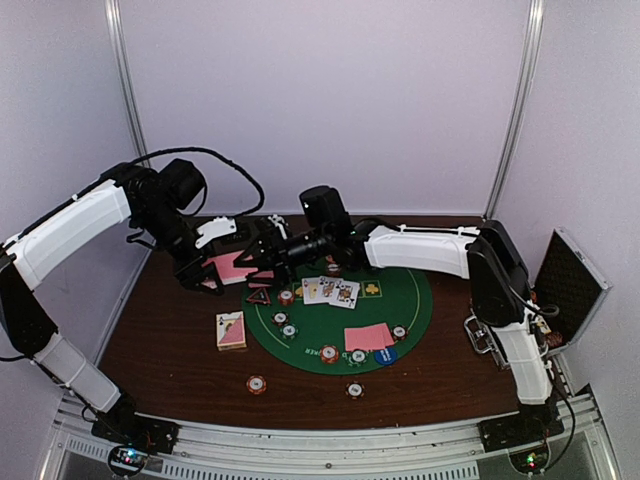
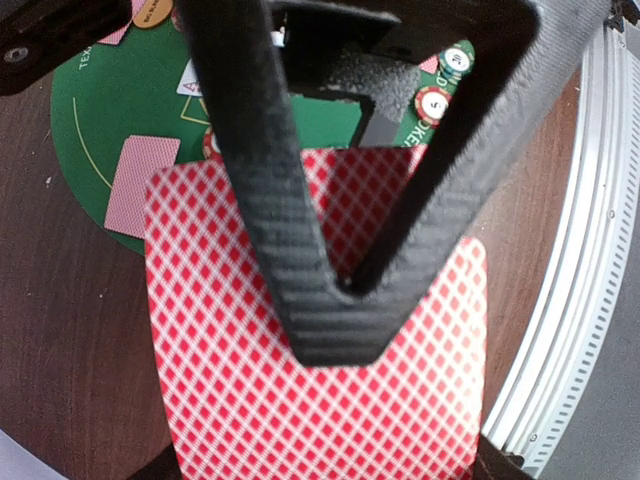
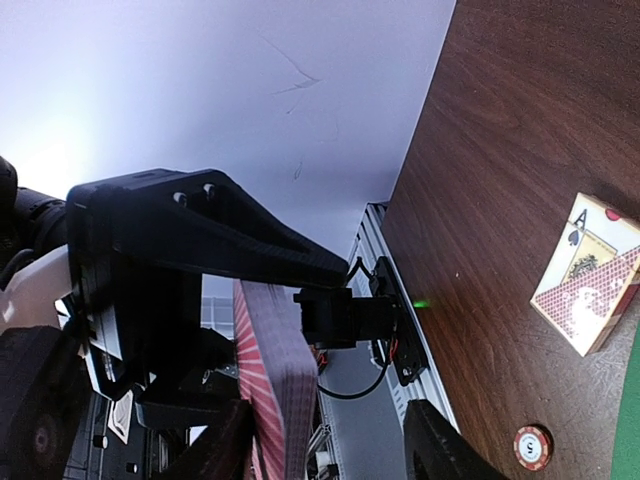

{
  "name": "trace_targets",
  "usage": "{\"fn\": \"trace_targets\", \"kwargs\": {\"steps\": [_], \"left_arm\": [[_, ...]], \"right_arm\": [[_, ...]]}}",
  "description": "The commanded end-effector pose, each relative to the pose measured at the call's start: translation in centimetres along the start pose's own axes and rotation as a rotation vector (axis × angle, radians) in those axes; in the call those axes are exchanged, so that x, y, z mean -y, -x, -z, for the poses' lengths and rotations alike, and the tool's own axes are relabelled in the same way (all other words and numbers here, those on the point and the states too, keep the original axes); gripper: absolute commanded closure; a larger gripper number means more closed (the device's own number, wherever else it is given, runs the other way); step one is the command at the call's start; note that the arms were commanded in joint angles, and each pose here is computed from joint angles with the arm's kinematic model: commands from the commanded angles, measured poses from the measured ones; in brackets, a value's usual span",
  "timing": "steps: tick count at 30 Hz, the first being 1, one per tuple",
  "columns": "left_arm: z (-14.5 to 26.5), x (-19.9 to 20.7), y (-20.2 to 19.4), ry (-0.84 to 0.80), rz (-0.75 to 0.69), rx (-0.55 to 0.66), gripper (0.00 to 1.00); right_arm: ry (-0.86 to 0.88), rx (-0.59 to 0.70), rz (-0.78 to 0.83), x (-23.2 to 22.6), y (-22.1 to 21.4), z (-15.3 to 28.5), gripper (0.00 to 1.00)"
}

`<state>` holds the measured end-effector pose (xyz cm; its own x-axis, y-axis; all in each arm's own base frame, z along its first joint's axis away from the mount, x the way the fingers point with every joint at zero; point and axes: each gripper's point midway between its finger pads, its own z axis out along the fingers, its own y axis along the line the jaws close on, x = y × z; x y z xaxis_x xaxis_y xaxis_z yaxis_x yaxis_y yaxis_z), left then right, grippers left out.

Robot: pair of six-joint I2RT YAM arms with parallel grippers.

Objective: Distribute texas hold em gaming equipment

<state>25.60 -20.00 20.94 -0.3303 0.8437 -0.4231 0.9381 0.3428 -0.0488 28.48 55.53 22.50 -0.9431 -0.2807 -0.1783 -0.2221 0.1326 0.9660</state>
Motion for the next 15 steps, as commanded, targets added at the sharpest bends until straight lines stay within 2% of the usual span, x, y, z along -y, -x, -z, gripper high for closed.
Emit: {"fn": "trace_targets", "kwargs": {"steps": [1,10,15], "left_arm": [[1.2,0.3,1.5,-0.001,-0.031,0.070,1.00],[0.9,0.1,1.4,0.002,-0.029,0.058,1.00],[0.7,-0.1,1.1,0.008,-0.027,0.043,1.00]], "right_arm": [[-0.041,0.019,0.017,-0.6,0.2,2.1,0.46],[0.008,0.037,0.046,-3.5,0.2,3.2,0.50],[0.023,0.039,0.053,-4.6,0.0,3.6,0.69]]}}
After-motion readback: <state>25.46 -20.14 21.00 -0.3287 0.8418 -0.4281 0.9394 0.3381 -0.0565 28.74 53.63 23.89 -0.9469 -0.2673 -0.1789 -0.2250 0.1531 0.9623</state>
